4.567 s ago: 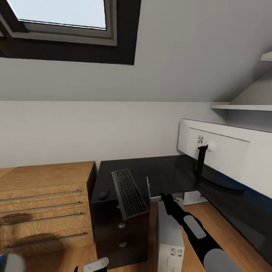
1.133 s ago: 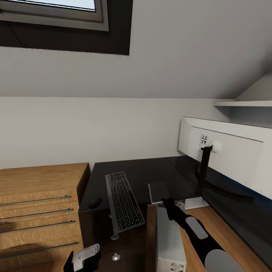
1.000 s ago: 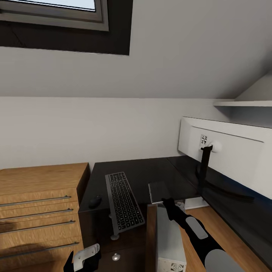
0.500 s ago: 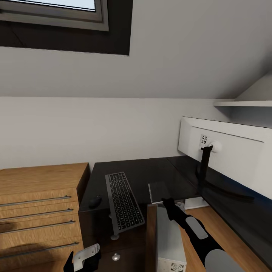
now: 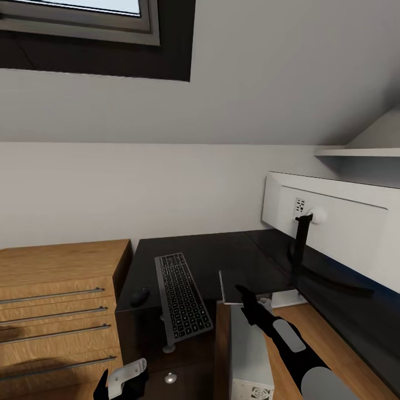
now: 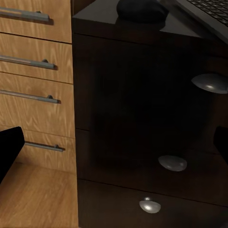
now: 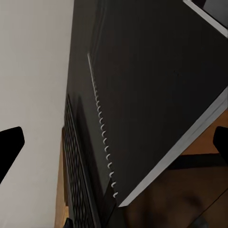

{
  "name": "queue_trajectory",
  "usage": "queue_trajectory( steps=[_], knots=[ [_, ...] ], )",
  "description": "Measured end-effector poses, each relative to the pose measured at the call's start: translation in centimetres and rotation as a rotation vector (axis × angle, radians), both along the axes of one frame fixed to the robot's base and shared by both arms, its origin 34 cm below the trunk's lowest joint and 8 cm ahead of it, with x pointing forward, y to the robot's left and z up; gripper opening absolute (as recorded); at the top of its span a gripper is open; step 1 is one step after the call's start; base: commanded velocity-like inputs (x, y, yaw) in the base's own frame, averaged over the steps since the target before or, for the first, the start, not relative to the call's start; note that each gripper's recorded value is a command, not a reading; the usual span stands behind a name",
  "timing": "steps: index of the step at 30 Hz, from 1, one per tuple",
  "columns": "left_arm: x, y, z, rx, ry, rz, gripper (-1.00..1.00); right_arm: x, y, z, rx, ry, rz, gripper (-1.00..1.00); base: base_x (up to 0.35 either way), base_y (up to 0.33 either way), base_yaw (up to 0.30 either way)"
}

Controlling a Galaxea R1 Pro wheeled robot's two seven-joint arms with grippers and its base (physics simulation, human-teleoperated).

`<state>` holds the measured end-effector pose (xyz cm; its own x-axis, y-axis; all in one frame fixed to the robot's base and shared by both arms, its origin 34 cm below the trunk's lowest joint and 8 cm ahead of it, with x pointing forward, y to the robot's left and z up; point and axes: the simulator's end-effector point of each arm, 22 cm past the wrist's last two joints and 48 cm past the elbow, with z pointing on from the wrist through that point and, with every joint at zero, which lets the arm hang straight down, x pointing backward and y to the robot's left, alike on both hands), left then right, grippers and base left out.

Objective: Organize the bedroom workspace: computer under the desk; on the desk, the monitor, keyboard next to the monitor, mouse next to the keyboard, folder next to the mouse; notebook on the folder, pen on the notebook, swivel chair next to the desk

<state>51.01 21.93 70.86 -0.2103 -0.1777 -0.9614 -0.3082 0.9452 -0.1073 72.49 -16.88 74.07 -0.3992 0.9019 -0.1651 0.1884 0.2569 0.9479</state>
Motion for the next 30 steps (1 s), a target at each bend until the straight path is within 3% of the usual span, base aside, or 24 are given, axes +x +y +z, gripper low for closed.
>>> queue_trajectory(
  steps=[7, 18, 30],
  knots=[
    [-0.02, 0.12, -0.14, 0.004, 0.003, 0.001, 1.00, 0.02, -0.01, 0.02, 0.000, -0.001, 0.000, 1.00, -0.019, 0.000, 0.000],
    [-0.01, 0.14, -0.18, 0.005, 0.004, 0.001, 1.00, 0.04, 0.01, 0.02, 0.000, -0.002, 0.001, 1.00, -0.242, 0.000, 0.000],
    [-0.01, 0.12, -0.19, 0.004, 0.004, 0.001, 1.00, 0.02, 0.02, 0.00, 0.000, -0.001, 0.001, 1.00, -0.115, -0.053, 0.000]
  ],
)
